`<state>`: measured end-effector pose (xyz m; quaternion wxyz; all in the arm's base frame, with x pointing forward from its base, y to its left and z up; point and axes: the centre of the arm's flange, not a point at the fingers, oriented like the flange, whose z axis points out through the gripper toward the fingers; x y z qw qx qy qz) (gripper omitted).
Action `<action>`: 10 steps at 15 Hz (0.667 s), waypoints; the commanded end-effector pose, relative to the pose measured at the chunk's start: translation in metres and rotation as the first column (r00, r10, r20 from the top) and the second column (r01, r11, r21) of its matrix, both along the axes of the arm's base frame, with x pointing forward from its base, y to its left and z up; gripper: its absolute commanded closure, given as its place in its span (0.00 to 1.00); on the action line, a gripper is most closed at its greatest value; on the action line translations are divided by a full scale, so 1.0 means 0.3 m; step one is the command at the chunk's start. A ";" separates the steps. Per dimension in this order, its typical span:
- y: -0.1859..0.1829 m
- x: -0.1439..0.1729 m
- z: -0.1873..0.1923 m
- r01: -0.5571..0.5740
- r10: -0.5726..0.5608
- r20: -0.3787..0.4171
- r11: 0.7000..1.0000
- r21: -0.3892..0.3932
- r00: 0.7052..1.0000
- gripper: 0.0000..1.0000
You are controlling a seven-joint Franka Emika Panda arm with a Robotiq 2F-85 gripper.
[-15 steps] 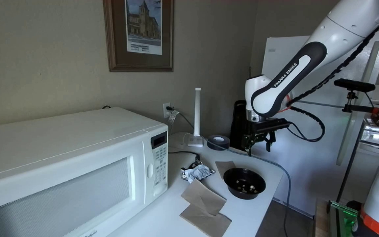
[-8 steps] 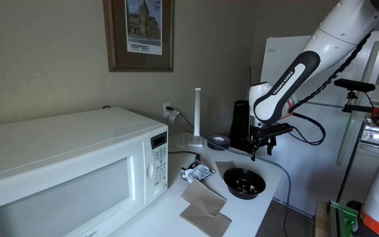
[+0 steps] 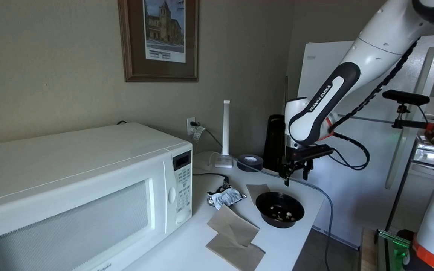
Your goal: Pour the contents of the black bowl onto the brown paper
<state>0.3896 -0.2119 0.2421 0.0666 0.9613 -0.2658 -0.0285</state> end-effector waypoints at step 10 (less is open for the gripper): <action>0.011 0.045 -0.231 -0.120 0.112 0.064 0.983 0.138 0.992 0.26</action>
